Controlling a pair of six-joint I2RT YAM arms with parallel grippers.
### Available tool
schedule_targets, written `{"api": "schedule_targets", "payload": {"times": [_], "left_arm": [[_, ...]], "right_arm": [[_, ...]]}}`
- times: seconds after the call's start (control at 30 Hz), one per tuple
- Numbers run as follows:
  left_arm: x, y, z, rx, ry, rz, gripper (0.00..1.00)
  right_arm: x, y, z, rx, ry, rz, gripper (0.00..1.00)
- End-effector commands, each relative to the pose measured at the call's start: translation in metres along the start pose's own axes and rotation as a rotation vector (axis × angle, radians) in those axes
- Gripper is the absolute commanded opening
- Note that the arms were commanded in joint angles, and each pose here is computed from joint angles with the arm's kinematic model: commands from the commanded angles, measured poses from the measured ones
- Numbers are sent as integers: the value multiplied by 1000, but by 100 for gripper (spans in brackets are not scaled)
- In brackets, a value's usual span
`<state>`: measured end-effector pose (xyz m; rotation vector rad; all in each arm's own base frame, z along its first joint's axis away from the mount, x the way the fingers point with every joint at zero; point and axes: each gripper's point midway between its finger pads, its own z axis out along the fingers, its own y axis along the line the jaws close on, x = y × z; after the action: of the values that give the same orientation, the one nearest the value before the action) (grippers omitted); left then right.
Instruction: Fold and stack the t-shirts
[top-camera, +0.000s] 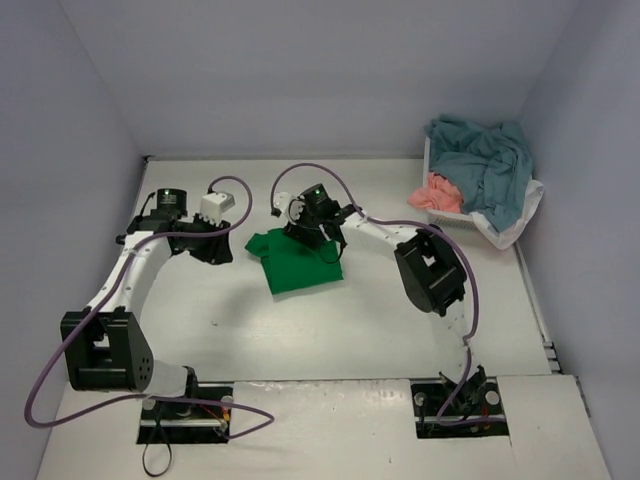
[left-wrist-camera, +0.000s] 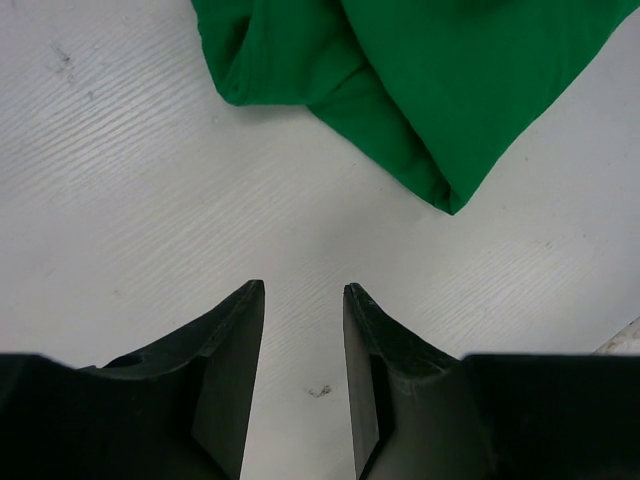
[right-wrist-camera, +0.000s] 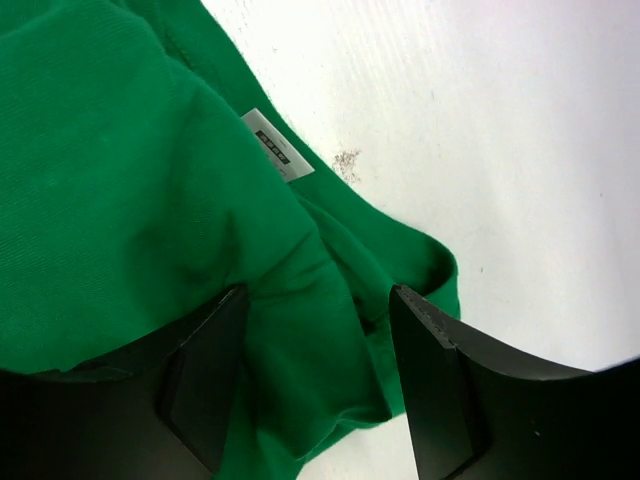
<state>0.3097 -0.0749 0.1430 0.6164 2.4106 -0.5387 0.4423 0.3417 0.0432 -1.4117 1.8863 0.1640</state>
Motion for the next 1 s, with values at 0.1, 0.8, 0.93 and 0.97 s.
{"api": "schedule_targets", "payload": {"times": [0.1, 0.8, 0.93, 0.97], "left_arm": [[-35, -16, -7, 24, -58, 110, 32], [-106, -39, 6, 28, -226, 232, 32], [-106, -41, 6, 33, -250, 242, 32], [-108, -42, 4, 29, -267, 248, 32]], "right_arm": [[-61, -41, -72, 174, -126, 52, 56], [-3, 13, -31, -38, 7, 128, 11], [9, 23, -12, -91, 49, 149, 11], [15, 28, -6, -109, 63, 151, 11]]}}
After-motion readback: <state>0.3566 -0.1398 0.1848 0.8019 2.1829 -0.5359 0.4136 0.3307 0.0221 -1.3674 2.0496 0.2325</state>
